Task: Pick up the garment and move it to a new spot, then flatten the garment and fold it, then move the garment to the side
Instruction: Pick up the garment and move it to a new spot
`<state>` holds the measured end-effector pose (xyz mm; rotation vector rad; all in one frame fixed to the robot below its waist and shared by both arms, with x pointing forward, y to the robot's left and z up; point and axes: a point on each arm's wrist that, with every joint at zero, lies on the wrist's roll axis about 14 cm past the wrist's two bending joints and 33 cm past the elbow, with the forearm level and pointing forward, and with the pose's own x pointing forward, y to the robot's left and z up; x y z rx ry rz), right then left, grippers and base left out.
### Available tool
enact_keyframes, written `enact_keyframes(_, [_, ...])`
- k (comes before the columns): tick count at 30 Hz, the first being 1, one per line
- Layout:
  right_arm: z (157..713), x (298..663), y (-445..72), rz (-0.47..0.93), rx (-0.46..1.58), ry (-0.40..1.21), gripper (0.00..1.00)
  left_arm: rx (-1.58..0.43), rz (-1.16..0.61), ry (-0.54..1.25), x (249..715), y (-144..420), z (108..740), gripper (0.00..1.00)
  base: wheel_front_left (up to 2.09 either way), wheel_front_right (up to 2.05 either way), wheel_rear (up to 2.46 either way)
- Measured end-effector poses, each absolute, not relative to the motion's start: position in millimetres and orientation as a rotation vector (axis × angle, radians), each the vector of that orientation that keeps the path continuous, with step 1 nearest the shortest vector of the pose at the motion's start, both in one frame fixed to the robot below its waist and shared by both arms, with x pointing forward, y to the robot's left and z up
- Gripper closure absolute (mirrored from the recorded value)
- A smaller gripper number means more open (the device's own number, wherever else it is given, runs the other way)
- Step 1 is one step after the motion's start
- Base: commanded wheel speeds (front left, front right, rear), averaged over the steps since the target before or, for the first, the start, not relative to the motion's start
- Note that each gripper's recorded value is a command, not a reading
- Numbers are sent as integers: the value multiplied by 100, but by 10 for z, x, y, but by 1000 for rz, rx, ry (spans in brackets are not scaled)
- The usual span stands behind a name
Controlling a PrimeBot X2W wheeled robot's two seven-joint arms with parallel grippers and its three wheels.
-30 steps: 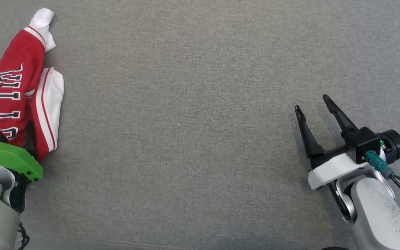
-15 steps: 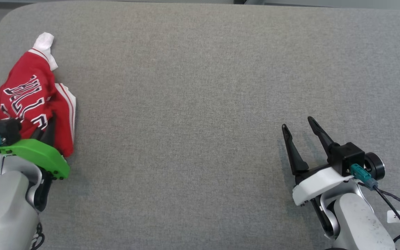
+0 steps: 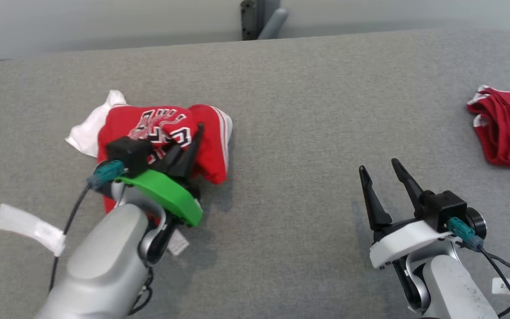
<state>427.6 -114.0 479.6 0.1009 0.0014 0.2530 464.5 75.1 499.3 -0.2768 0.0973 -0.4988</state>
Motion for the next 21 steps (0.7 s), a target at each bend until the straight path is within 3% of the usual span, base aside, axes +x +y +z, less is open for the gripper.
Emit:
enact_keyframes(6, [4832,4143,-1582,131,90,-7,0,-290,-778,65,4537,-370,5223,100,0,0,0])
enact_keyframes(12, [4868,3989,-1923,31,101,-13,0,-284,-936,110,4364,-1027,5133,96,0,0,0])
enact_keyframes(13, [4871,3960,-1977,15,103,-14,0,-282,-951,122,4341,-1090,5095,60,0,0,0])
enact_keyframes(14, [4876,3931,-2032,-2,102,-15,0,-279,-966,131,4318,-1146,5067,1,0,0,0])
enact_keyframes(21, [4881,3729,-2304,-88,98,-15,0,-290,-946,190,4245,-1147,4836,0,0,0,0])
